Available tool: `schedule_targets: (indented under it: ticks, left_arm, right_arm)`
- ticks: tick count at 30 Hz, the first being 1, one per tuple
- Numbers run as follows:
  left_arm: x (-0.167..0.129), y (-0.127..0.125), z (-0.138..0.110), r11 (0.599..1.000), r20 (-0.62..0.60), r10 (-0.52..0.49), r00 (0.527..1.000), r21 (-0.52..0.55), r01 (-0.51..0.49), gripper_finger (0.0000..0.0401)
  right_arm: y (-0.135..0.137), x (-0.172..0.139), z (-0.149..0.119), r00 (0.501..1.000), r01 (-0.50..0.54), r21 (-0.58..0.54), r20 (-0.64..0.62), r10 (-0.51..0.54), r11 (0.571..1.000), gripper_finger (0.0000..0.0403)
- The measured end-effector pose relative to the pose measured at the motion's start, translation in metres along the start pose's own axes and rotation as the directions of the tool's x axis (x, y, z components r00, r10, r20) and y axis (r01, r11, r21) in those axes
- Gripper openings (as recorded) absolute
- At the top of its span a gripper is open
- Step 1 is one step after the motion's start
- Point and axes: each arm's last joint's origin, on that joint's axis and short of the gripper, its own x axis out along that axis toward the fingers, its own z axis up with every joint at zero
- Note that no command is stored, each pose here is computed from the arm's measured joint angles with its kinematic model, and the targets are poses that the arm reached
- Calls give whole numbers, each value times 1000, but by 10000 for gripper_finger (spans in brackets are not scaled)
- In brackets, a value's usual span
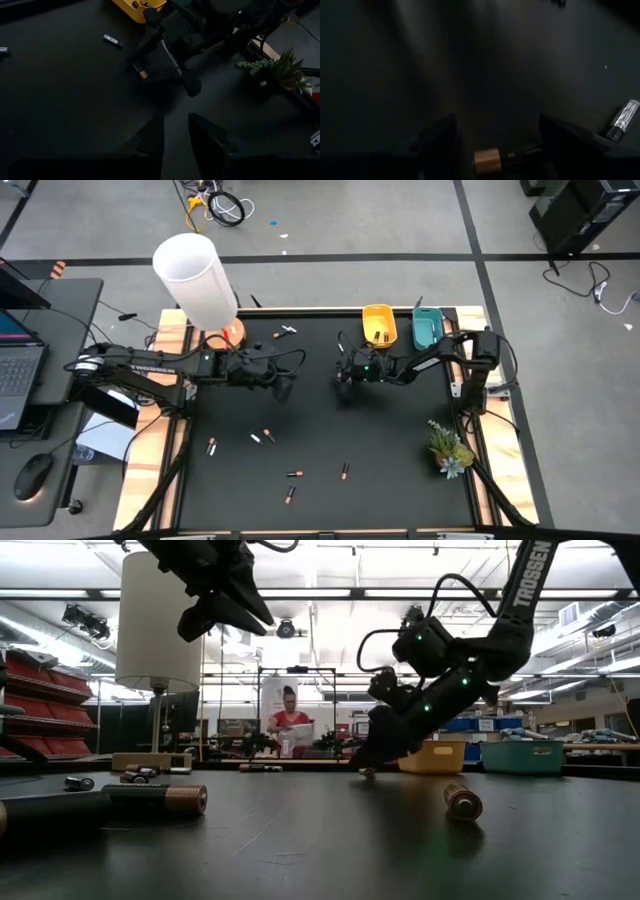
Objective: Sort batteries
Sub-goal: Put the black battery into the yellow bin
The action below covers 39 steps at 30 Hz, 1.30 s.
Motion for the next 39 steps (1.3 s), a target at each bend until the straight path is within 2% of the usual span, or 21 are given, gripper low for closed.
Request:
schedule_targets:
  ticks: [10,17,22,31,39]
  left_arm:
    - [0,0,0,1000,-3,1,1000,0,-1,103]
    - [0,0,0,1000,-4,1,1000,-18,-1,103]
    - [0,0,0,1000,-4,1,1000,-18,-1,103]
    - [0,0,0,1000,-4,1,1000,-18,-1,103]
    - [0,0,0,1000,-4,0,1000,-18,0,103]
  right_arm:
    - [-1,0,-7,998,14,-4,-66,-15,1000,303]
    - [-1,0,-7,997,15,-11,-76,-16,1000,285]
    - [2,0,-8,996,8,-18,-88,-10,1000,229]
    - [9,-1,-12,991,-52,-34,-129,47,998,48]
    - [9,-3,-10,990,-70,-24,-123,66,997,47]
